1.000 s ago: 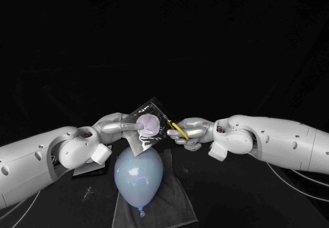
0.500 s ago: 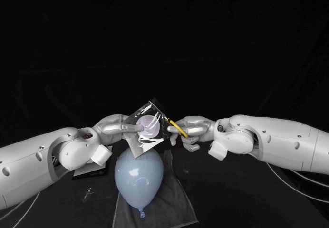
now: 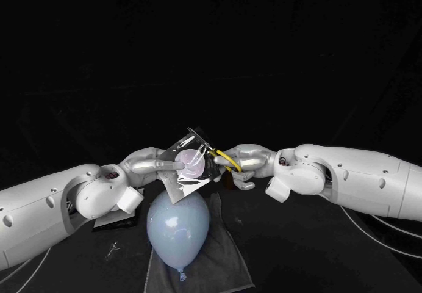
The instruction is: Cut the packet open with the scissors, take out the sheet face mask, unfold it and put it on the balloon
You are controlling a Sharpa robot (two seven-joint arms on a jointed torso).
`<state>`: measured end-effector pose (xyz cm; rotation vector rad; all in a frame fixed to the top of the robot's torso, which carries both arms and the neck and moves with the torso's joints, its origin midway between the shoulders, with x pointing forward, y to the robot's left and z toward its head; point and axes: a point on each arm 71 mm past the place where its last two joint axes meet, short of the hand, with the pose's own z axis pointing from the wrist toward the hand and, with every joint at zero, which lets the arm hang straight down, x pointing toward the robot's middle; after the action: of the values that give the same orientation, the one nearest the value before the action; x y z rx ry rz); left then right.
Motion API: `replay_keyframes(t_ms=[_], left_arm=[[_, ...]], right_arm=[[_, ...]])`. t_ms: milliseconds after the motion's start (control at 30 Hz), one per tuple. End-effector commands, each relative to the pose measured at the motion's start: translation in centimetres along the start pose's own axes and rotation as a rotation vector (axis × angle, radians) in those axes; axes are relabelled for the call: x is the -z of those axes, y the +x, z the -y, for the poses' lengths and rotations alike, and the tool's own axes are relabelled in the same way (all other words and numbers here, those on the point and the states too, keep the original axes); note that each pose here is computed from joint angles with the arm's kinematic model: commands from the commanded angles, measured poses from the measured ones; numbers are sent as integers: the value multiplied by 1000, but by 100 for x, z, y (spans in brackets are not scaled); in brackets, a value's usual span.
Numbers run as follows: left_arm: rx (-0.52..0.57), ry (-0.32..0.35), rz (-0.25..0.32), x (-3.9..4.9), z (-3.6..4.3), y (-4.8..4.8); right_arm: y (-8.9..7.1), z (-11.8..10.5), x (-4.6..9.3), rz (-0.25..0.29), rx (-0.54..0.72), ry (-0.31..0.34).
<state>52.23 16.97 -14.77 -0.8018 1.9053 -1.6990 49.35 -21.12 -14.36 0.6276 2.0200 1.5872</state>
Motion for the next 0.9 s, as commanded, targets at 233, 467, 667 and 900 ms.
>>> replay_keyframes(t_ms=[233, 467, 667, 900], left_arm=[[-3, 0, -23, -5, -4, 23], [-3, 0, -23, -6, -4, 23], [-3, 1, -22, -4, -3, 20], [-3, 1, -19, -1, -4, 11]], right_arm=[[-1, -55, -26, 14, -4, -28], [-27, -59, -37, 49, 3, -31], [-65, -54, -37, 83, 22, -28], [-187, -41, 37, 155, 13, -37]])
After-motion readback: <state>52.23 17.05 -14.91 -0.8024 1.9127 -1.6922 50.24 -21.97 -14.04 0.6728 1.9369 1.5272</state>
